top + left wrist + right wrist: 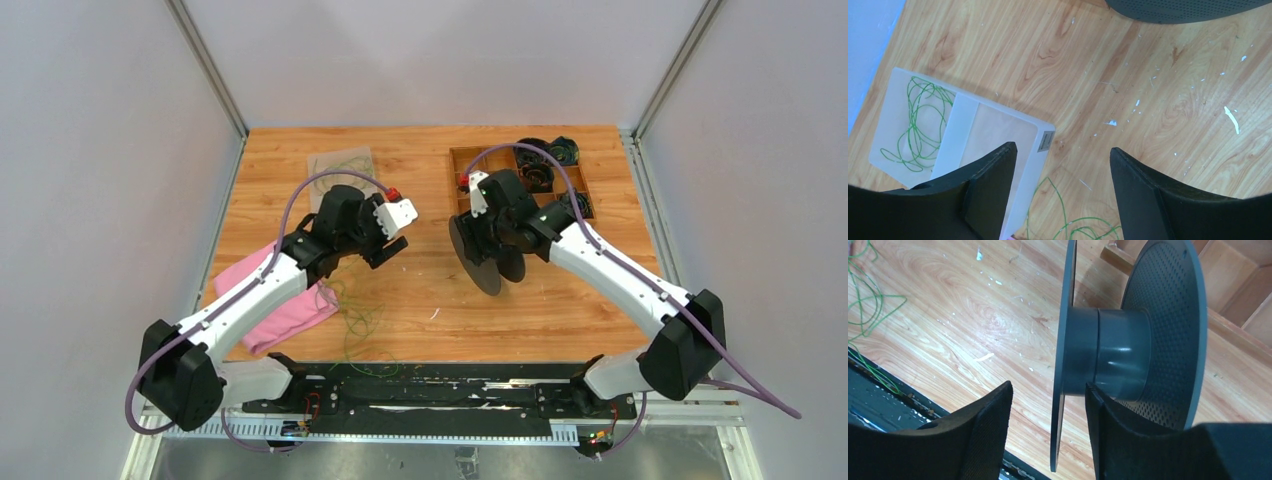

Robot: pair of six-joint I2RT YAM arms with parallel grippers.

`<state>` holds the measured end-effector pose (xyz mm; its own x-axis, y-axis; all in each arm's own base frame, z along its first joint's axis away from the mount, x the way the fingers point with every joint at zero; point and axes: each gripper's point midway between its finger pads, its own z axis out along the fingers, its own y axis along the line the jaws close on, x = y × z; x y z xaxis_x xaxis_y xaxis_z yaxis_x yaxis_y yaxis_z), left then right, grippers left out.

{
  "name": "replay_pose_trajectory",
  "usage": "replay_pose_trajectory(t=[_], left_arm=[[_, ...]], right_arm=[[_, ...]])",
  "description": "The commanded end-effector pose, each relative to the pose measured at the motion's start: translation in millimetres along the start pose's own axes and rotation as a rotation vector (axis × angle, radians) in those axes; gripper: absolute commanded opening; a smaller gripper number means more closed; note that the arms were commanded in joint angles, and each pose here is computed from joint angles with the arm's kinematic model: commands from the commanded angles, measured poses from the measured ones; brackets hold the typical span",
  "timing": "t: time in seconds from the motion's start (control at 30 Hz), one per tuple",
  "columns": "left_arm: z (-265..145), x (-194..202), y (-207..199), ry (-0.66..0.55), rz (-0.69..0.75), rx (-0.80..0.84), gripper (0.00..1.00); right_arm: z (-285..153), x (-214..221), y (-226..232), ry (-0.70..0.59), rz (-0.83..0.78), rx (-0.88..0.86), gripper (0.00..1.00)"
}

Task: Wrap the cables
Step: Pick up the cable reel from the center of the board.

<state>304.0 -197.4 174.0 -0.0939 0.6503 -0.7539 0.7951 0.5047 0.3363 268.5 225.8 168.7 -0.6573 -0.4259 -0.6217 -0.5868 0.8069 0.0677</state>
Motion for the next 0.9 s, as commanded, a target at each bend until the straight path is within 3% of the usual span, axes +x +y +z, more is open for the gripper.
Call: replay_pose_trajectory(t=[0.0,0.23,0.37,0.63,0.87], left_arm=[[-8,1,4,-0.009,0.017,-0.029,0.73],[-16,6,3,0.008,0.021,-0.023,0.74],[-32,12,-7,0.051,0.059,0.057,0.74],[-74,67,-51,0.309,0.18,0.332,0.74],[-81,91,-87,0.317,0.247,0.469,0.73]], right_arm=[[-16,-19,5,-0.045,-0.03,-0.004,0.6],[-35,-29,2,-0.072,-0.088,0.004,0.77],[-54,-35,0,-0.125,-0.154,0.01,0.78],[-93,-47,-4,-0.303,-0.335,0.012,0.79],[-101,-39,2,-0.354,-0.417,-0.04,0.79]])
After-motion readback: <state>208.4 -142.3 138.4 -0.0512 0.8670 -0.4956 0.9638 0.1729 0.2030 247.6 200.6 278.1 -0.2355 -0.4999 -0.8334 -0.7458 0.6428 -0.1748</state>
